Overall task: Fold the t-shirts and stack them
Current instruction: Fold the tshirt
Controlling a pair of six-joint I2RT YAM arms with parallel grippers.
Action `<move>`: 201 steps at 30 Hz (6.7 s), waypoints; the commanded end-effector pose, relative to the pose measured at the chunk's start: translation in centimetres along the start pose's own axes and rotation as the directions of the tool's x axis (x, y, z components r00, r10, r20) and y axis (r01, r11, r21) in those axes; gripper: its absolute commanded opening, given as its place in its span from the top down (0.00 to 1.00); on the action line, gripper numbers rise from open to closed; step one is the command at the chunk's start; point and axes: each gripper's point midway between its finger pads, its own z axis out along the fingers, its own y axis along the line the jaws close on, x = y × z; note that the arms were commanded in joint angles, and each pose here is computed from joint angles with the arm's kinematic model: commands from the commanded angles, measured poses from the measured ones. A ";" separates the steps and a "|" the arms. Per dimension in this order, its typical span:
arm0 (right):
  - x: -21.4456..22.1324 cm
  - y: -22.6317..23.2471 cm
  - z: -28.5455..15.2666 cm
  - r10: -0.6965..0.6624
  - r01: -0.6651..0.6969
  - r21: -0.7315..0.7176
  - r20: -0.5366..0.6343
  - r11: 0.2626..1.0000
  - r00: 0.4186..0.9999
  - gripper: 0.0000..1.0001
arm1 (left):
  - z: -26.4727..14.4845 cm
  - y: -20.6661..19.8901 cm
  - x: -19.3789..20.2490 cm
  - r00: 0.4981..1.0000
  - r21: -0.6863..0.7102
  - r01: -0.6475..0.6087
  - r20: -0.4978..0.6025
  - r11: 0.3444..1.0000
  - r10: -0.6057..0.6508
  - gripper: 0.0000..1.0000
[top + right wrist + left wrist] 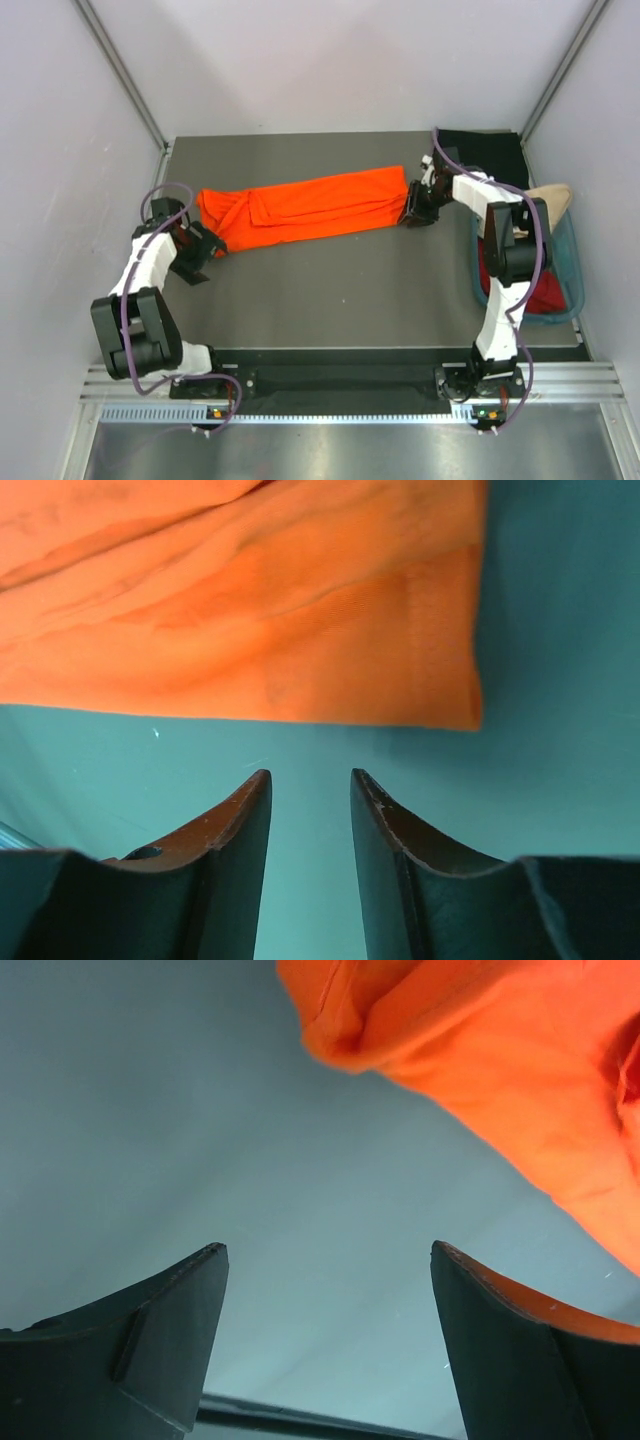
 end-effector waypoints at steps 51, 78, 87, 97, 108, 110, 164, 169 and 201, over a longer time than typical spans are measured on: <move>-3.3 -4.3 -0.6 0.147 -0.146 -0.017 0.105 0.989 0.984 0.96 | 6.9 1.4 -8.2 0.996 -0.089 0.069 0.058 0.994 -0.064 1.00; 4.5 -4.3 -6.5 0.003 -0.007 0.086 0.054 0.996 0.999 0.64 | 1.8 5.3 -7.3 0.970 -0.160 0.217 0.148 0.963 -0.194 0.30; 1.6 -2.9 -7.9 -0.041 0.035 0.071 0.095 0.997 0.995 0.61 | -3.3 -4.7 -5.2 0.979 0.164 -0.135 0.175 0.977 0.106 0.28; 1.2 -1.8 -8.4 -0.060 0.057 0.031 0.111 0.998 0.992 0.61 | 0.5 -12.2 -0.1 0.968 0.254 -0.246 0.023 0.935 0.248 0.26; 1.4 -1.5 -8.7 -0.075 0.074 0.018 0.118 0.997 0.990 0.61 | 4.2 -13.0 1.9 0.974 0.136 -0.220 -0.029 0.966 0.226 0.45; 1.4 -1.4 -8.8 -0.076 0.074 0.016 0.119 0.997 0.990 0.61 | 4.3 -12.6 1.6 0.976 0.095 -0.217 -0.017 0.972 0.219 0.45; -0.1 0.0 -7.2 -0.011 0.022 -0.080 0.124 0.997 0.992 0.61 | 6.6 -24.9 2.4 0.951 0.523 -0.252 -0.023 0.814 0.310 0.80; -0.5 0.4 -6.6 0.002 0.009 -0.098 0.117 0.995 0.993 0.61 | 6.8 -25.9 4.1 0.918 0.577 -0.271 -0.084 0.770 0.387 0.64; 2.2 31.0 7.4 -0.272 0.347 -0.587 0.216 0.732 0.938 0.51 | 2.4 -14.4 -7.7 0.876 0.328 -0.482 0.177 0.812 0.449 0.34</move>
